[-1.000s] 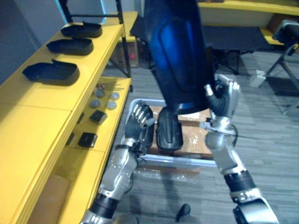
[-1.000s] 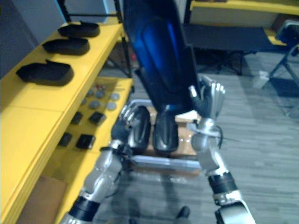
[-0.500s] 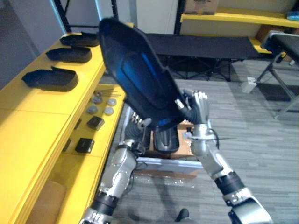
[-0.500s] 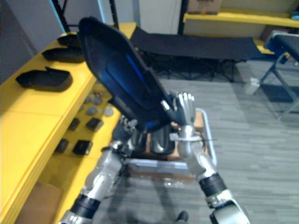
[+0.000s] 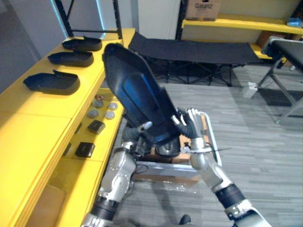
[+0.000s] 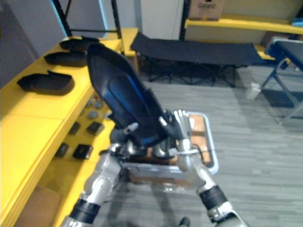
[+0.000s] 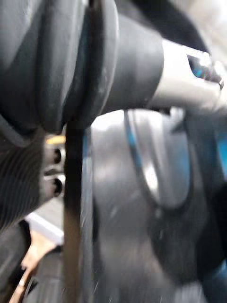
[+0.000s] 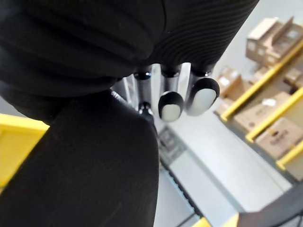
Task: Walk over and take plastic housings, then place them on the shelf
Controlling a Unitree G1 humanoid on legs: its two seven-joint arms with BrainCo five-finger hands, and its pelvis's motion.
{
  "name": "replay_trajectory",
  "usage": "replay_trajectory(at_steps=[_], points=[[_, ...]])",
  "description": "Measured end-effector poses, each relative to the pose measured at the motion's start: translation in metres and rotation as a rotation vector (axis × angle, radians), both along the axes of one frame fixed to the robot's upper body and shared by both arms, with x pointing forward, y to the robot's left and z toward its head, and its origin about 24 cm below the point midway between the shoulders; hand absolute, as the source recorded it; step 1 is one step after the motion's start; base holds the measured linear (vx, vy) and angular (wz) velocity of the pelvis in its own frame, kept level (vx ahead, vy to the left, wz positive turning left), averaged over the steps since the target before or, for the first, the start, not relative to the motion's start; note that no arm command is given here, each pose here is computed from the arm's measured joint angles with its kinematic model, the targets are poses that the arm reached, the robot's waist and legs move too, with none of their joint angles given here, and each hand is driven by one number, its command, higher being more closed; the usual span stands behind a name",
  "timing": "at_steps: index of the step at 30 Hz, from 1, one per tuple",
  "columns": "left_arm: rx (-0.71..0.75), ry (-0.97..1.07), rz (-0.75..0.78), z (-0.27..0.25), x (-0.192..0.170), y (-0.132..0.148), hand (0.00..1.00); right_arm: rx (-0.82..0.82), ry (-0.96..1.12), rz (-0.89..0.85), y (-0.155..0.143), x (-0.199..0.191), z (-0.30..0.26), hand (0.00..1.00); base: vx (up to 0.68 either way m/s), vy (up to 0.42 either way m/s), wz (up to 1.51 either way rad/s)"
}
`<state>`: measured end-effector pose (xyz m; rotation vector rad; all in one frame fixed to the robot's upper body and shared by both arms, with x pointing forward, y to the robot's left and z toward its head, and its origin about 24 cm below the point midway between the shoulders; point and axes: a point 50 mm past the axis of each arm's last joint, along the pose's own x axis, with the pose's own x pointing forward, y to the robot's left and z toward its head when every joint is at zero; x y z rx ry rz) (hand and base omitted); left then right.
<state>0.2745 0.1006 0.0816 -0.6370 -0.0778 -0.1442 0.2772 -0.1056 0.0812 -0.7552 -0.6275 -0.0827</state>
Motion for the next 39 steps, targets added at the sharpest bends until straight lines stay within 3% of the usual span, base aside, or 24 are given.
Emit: replay_trajectory(at_steps=[13,14,24,34,39], points=[[-0.001,0.045,0.005,-0.009,-0.006,0.002,1.00,0.062,0.043,0.033,0.005,-0.014,-0.014,1.00,-0.02,0.006,-0.05],[-0.016,0.061,-0.005,-0.010,-0.006,0.001,1.00,0.063,0.045,0.033,0.005,-0.015,-0.014,0.00,-0.05,0.012,-0.01],[-0.015,0.048,-0.002,-0.007,-0.010,0.003,1.00,0.153,0.084,0.132,0.009,-0.022,-0.016,0.00,-0.04,0.008,-0.01],[0.213,-0.060,0.102,0.002,-0.015,0.008,1.00,0.198,0.096,0.167,0.011,-0.027,-0.014,0.00,0.00,0.000,0.00],[0.437,-0.084,0.323,0.005,-0.018,0.019,1.00,0.387,0.097,0.282,0.007,-0.027,0.014,0.00,0.00,0.000,0.00]])
